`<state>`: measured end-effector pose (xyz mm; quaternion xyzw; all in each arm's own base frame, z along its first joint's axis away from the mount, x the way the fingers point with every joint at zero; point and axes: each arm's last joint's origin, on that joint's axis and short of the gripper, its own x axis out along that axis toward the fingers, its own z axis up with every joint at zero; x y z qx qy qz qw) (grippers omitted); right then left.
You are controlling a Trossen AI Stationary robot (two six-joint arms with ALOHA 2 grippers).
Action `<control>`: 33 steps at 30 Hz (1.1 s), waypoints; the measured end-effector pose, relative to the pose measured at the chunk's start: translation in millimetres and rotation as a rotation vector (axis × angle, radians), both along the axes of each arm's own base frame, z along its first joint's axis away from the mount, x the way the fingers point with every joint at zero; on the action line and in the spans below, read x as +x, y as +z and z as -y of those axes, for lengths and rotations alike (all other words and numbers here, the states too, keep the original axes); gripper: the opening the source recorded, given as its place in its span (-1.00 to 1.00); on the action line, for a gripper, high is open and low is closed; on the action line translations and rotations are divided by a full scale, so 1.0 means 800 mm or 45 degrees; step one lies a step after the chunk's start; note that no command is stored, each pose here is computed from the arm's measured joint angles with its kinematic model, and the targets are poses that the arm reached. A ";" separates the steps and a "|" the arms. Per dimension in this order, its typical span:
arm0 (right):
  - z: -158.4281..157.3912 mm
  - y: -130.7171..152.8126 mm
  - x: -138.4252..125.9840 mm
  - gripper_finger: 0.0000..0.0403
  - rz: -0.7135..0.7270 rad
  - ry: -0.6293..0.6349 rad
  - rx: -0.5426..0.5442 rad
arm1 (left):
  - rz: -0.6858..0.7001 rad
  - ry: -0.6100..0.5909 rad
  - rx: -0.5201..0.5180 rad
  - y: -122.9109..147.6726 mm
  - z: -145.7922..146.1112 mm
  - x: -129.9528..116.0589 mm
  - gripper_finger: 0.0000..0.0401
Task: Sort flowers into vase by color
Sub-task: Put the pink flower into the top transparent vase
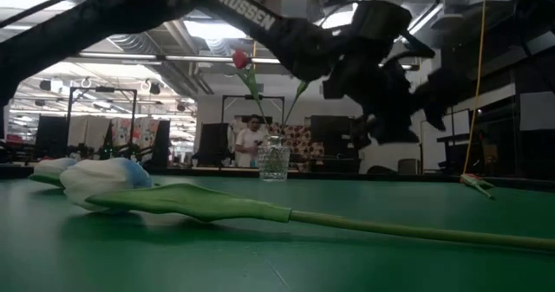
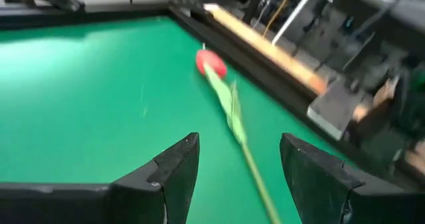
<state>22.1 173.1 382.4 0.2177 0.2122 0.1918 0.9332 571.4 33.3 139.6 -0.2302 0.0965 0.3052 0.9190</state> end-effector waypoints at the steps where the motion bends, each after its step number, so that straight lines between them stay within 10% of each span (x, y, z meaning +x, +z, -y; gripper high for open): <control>1: -0.001 -0.001 0.000 0.10 0.004 -0.005 -0.011 | -0.029 -0.010 0.011 -0.003 0.003 0.000 0.02; 11: 0.034 -0.015 0.014 0.09 0.057 -0.395 0.006 | -0.311 -0.300 -0.134 0.017 0.033 -0.018 0.02; 26: 0.157 -0.003 0.062 -0.03 -0.308 -1.122 0.362 | -0.186 -0.473 0.013 0.339 0.062 -0.189 0.02; 33: 0.187 -0.003 0.081 -0.34 -0.630 -1.304 0.318 | -0.071 -0.551 0.104 0.426 0.075 -0.289 0.02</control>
